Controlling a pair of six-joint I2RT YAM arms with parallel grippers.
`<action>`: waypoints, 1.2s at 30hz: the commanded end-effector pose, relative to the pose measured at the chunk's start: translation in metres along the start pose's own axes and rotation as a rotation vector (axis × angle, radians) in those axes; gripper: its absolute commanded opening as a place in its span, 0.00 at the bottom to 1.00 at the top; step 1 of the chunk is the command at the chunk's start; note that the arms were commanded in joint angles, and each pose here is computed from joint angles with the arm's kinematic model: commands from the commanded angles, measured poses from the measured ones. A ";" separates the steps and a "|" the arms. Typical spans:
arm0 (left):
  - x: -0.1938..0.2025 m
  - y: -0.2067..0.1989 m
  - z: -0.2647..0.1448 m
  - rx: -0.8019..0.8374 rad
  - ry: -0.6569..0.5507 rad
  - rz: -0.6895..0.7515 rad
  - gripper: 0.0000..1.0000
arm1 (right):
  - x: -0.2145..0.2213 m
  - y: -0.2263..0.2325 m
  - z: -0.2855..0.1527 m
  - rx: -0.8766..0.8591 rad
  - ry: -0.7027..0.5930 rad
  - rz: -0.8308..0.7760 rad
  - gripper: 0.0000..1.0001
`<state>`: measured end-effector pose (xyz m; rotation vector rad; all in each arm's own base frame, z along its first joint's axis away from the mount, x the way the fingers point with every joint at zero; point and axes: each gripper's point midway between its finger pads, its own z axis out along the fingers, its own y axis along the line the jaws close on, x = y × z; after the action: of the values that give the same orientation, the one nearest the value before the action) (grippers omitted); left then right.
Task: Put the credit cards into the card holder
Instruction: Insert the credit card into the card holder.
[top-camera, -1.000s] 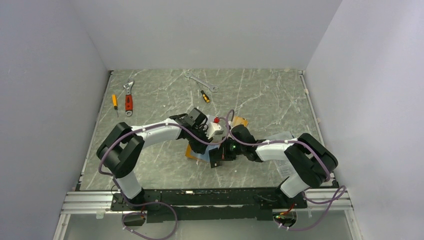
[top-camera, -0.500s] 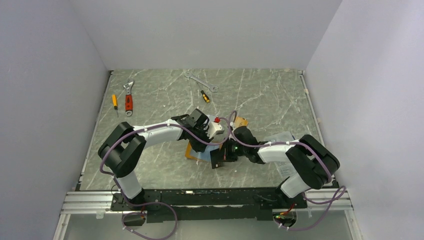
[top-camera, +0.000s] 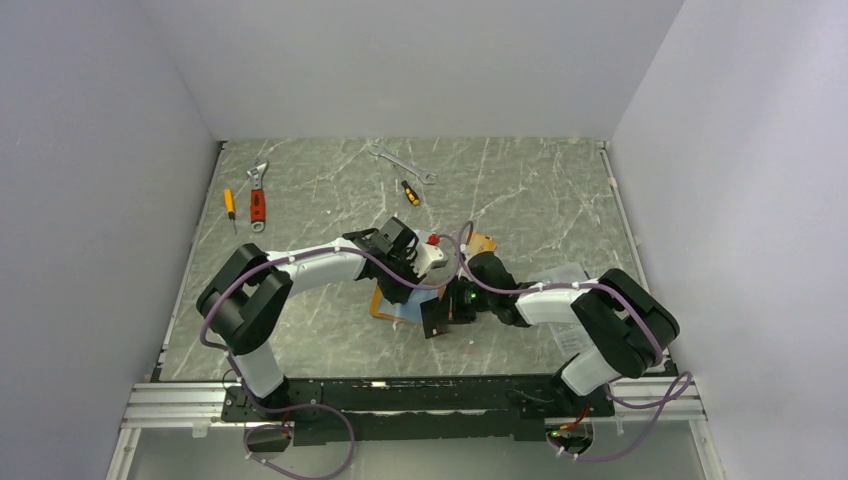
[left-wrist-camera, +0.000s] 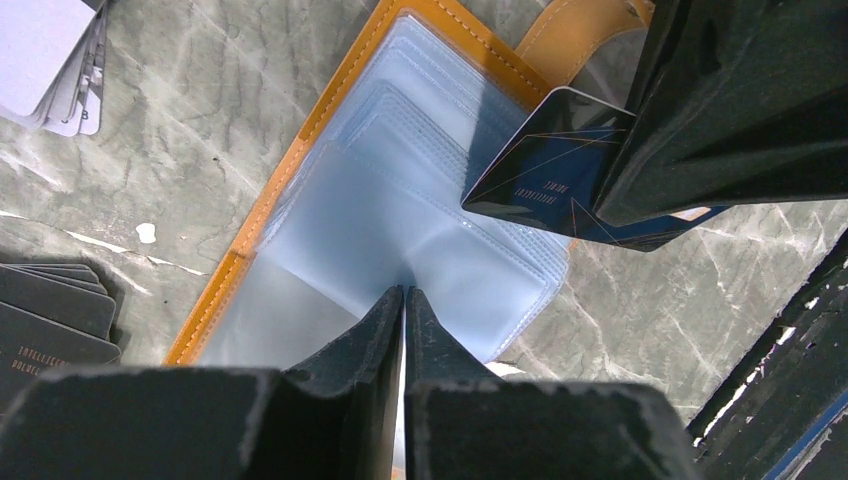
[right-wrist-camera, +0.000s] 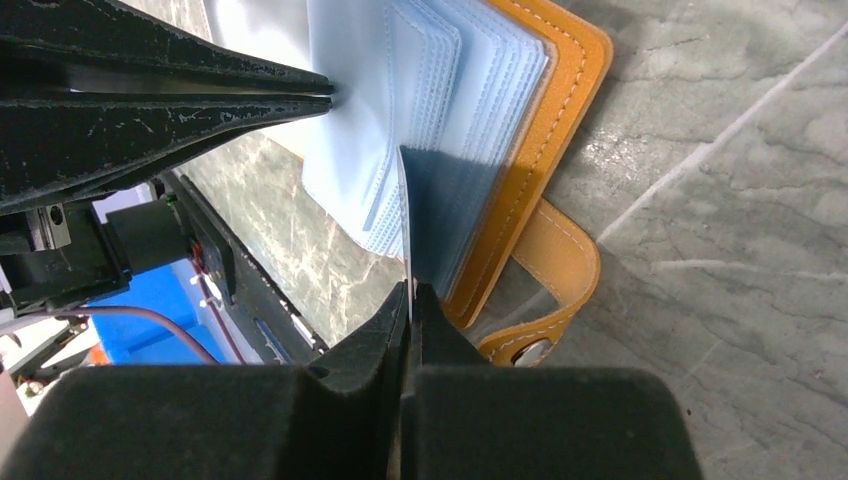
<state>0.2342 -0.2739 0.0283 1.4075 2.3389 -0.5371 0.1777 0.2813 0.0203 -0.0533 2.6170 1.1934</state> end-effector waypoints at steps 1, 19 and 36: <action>0.009 0.000 -0.007 -0.014 0.044 -0.024 0.11 | 0.003 -0.021 0.003 0.094 0.026 -0.047 0.00; -0.016 0.005 -0.042 -0.003 -0.060 -0.048 0.14 | -0.021 0.013 0.010 0.019 0.027 -0.092 0.00; 0.000 0.051 -0.091 -0.068 -0.140 -0.234 0.18 | -0.044 0.064 0.011 -0.061 0.008 -0.153 0.00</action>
<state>0.2716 -0.2194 0.0942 1.1089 2.3805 -0.5600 0.2067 0.3134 0.0557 -0.2095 2.5875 1.1933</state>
